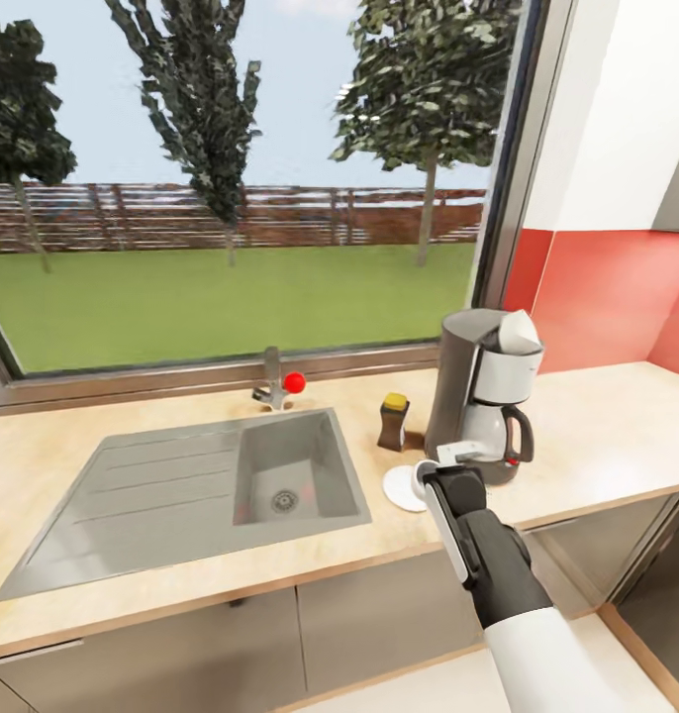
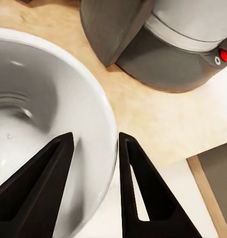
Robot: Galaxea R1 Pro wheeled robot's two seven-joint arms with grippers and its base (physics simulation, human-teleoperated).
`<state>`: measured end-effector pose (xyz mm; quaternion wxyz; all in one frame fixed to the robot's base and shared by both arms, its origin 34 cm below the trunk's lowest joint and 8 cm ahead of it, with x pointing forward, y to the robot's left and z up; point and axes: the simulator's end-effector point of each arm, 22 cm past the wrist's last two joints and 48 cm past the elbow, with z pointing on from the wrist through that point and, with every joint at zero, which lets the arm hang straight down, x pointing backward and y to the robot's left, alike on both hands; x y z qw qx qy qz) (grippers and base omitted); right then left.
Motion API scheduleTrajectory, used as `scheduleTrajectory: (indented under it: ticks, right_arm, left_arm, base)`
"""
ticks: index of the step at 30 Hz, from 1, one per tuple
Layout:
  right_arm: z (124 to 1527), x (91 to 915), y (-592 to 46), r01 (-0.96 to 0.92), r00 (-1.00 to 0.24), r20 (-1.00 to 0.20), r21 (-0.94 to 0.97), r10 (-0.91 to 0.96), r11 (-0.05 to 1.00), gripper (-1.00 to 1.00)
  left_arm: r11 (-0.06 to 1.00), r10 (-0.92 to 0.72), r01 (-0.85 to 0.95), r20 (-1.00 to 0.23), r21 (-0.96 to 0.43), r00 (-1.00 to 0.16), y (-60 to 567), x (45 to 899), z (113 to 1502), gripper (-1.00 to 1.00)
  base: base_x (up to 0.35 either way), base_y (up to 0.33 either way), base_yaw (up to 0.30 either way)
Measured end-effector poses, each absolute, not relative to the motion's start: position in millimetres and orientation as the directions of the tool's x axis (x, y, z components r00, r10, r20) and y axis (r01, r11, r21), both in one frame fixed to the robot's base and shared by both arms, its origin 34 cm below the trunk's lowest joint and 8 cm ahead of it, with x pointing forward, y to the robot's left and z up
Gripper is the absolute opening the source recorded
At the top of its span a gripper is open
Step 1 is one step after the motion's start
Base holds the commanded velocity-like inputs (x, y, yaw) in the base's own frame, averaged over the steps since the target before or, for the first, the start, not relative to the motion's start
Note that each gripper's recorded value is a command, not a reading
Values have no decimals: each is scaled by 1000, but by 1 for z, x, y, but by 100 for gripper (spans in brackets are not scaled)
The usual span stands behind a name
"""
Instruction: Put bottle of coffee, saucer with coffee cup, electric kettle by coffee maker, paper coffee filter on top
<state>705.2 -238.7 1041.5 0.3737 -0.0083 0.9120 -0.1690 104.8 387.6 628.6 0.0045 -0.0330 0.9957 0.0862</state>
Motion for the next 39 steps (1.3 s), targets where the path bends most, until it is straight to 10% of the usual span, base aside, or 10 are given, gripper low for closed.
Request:
scheduleTrajectory:
  ticks: [39]
  right_arm:
    - [1001, 693, -242, 78, -788, -595, -353, -159, 932, -100]
  left_arm:
    - [960, -86, -46, 134, 276, -987, 407, 57, 637, 100]
  base:
    - [93, 23, 0]
